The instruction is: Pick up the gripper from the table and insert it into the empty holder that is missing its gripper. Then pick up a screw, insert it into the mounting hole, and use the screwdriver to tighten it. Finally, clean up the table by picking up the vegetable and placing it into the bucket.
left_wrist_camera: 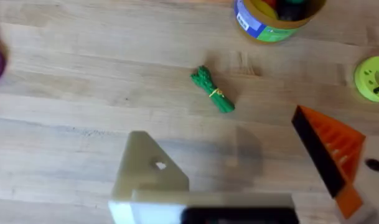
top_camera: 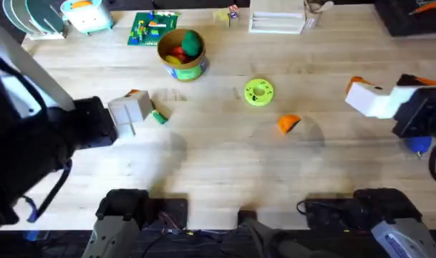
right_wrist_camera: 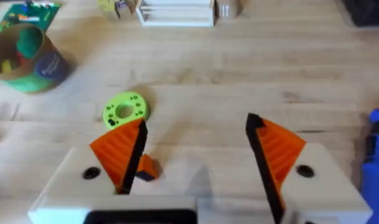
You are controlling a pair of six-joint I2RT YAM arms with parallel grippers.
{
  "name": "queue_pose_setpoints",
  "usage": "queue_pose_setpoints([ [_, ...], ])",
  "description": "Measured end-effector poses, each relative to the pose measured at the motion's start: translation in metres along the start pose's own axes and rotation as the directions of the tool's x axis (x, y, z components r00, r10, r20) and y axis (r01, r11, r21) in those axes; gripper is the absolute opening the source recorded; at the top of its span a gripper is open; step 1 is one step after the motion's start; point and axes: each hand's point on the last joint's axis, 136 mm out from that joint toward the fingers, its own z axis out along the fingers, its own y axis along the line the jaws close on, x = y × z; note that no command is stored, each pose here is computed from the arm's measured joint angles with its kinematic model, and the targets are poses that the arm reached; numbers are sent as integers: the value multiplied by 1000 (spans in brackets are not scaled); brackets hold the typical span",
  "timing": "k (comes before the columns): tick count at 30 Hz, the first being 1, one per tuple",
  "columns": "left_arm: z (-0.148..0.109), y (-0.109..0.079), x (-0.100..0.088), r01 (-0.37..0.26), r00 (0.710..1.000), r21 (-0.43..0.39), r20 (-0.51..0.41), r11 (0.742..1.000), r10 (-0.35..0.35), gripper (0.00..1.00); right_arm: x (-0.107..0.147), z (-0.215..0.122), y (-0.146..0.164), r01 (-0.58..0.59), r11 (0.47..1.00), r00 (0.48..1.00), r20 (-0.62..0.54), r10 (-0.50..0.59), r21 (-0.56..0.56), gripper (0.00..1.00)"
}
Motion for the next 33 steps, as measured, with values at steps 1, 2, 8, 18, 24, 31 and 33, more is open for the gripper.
queue_pose_setpoints([
  [1,-2,0,-3,-1,1000,-2,-18,1000,1,993,-1,-3,0,-3,1000,999,-36,3,2,980],
  [2,-3,-1,-7,-3,999,-5,-35,1000,2,993,-2,-6,1,-7,1000,998,-68,7,5,980],
  [8,-2,-3,-20,-5,997,-10,-74,1000,5,992,-16,-21,3,-14,1000,989,-147,16,11,980],
  [18,1,-8,-20,-13,997,17,-82,1000,15,494,-12,-24,3,-16,1000,985,-169,18,13,980],
  [24,-1,-34,-46,-9,1000,160,22,987,5,993,3,-27,2,-21,1000,972,-232,25,18,979],
  [31,-20,-93,-93,-124,975,428,221,895,30,995,36,-37,1,-31,999,931,-364,40,31,980],
  [33,-26,-109,-98,-166,966,483,253,860,44,994,47,-41,0,-33,999,912,-407,45,36,980],
])
